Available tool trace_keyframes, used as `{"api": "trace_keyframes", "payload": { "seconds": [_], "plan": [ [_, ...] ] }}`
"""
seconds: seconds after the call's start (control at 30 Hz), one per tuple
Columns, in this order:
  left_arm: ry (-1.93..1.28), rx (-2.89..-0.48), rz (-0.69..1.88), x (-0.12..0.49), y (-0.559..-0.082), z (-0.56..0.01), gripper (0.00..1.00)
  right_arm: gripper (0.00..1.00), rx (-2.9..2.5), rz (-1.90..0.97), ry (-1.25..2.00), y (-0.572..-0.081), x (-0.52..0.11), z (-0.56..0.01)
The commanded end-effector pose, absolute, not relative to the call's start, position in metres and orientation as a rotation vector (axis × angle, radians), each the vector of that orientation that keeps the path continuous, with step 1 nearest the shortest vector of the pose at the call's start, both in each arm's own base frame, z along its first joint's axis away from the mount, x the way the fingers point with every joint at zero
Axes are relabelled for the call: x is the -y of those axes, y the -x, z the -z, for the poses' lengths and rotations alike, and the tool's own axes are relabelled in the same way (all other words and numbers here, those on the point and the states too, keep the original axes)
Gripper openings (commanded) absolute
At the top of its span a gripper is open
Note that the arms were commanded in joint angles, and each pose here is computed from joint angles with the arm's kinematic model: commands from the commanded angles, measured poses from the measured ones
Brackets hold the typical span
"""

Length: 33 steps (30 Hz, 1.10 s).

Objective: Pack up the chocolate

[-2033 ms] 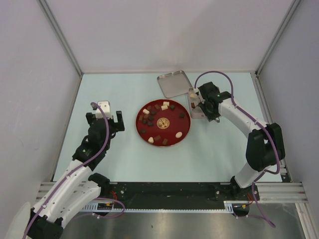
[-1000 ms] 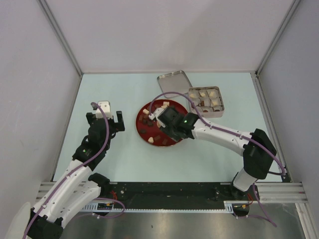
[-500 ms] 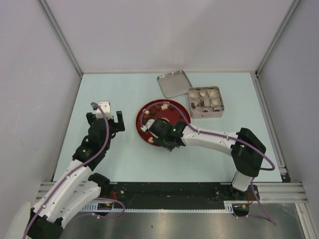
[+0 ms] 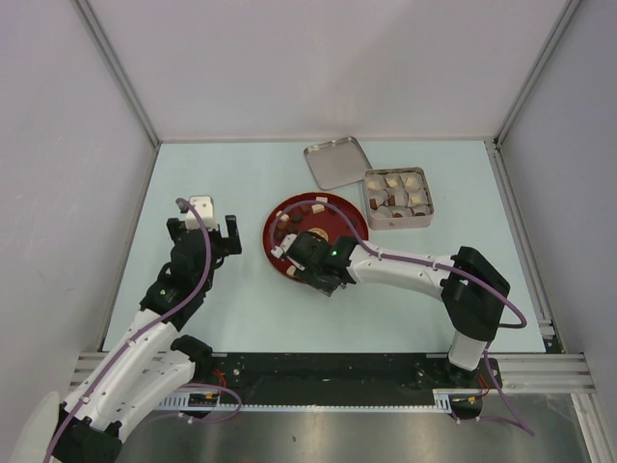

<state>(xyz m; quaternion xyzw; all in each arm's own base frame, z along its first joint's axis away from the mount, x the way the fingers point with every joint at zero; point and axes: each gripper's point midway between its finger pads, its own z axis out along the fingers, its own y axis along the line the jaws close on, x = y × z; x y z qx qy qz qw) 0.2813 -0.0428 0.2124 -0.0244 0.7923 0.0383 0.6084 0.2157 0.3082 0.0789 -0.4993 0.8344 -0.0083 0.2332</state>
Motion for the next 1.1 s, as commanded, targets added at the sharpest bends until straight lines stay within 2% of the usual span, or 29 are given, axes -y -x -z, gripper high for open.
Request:
{"api": "trace_keyframes", "payload": {
  "seconds": [0.0, 0.23, 0.33, 0.47, 0.57, 0.77, 1.07],
  "plan": [
    [0.053, -1.800, -0.086, 0.043, -0.282, -0.220, 1.00, 0.45, -2.286, 0.024, 1.362, -0.217, -0.314, -0.076],
    [0.052, -1.804, -0.089, 0.043, -0.283, -0.219, 1.00, 0.41, -2.289, 0.054, 1.319, -0.226, -0.311, -0.076],
    [0.052, -1.805, -0.090, 0.043, -0.283, -0.219, 1.00, 0.36, -2.283, 0.065, 1.297, -0.231, -0.310, -0.078],
    [0.052, -1.805, -0.093, 0.042, -0.283, -0.219, 1.00, 0.22, -2.273, 0.073, 1.261, -0.238, -0.304, -0.088],
    [0.051, -1.805, -0.092, 0.043, -0.283, -0.219, 1.00, 0.18, -2.265, 0.078, 1.212, -0.248, -0.296, -0.101],
    [0.052, -1.807, -0.096, 0.042, -0.283, -0.218, 1.00, 0.15, -2.252, 0.065, 1.084, -0.270, -0.273, -0.133],
    [0.051, -1.805, -0.094, 0.042, -0.283, -0.219, 1.00, 0.15, -2.316, 0.126, 0.814, -0.313, -0.199, -0.163]
  ]
}}
